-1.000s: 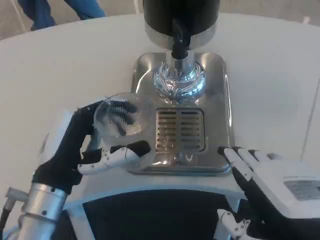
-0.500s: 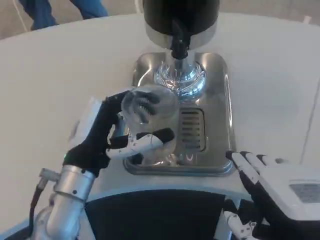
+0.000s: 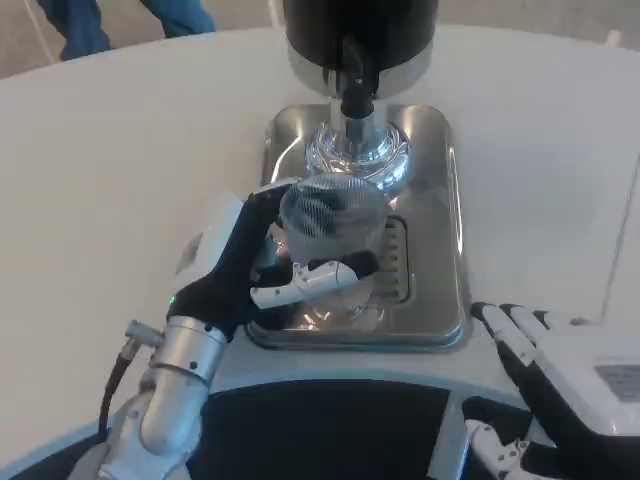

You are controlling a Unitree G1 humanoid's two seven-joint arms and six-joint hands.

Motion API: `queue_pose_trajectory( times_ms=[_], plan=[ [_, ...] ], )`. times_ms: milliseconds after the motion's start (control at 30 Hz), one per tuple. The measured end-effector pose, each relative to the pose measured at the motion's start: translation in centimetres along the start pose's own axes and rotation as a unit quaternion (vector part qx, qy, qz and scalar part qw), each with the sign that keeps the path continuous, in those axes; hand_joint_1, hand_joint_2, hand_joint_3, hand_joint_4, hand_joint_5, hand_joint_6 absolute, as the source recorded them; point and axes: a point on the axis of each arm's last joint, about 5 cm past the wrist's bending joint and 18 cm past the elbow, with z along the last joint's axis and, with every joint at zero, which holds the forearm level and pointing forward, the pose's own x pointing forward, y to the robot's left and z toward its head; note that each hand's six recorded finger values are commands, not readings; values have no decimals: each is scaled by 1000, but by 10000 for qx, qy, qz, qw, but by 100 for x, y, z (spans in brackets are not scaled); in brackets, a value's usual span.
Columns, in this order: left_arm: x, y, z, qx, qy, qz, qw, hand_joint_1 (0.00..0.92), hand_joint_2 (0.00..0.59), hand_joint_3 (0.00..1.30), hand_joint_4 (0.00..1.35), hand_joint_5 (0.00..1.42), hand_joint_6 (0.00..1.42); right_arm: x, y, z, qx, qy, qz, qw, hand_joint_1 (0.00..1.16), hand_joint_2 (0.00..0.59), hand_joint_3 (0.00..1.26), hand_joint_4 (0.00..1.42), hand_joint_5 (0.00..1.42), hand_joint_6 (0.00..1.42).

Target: Grasp the cup under the faucet to collect the drink, then remove the cup.

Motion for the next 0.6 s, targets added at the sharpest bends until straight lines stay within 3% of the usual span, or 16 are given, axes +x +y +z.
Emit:
queue_pose_trajectory(
  times_ms=[167,433,533,600],
  plan=[
    [82,-54,49,-36,-50,139,9999,519,93,1042,1219,1417,1424,-3,-2,-14,7,2,17,10000,180,549,0,0,0,0],
    [90,-135,40,100,185,311,9993,518,92,1029,1183,1402,1409,-6,-1,-21,21,17,25,10000,179,549,0,0,0,0],
    [139,-157,70,195,171,298,9992,517,84,984,1154,1350,1392,-6,0,-22,24,16,26,10000,179,549,0,0,0,0],
    [174,-163,89,218,176,340,9990,513,73,932,1067,1280,1341,-8,3,-22,30,18,39,10000,179,549,0,0,0,0]
  ],
)
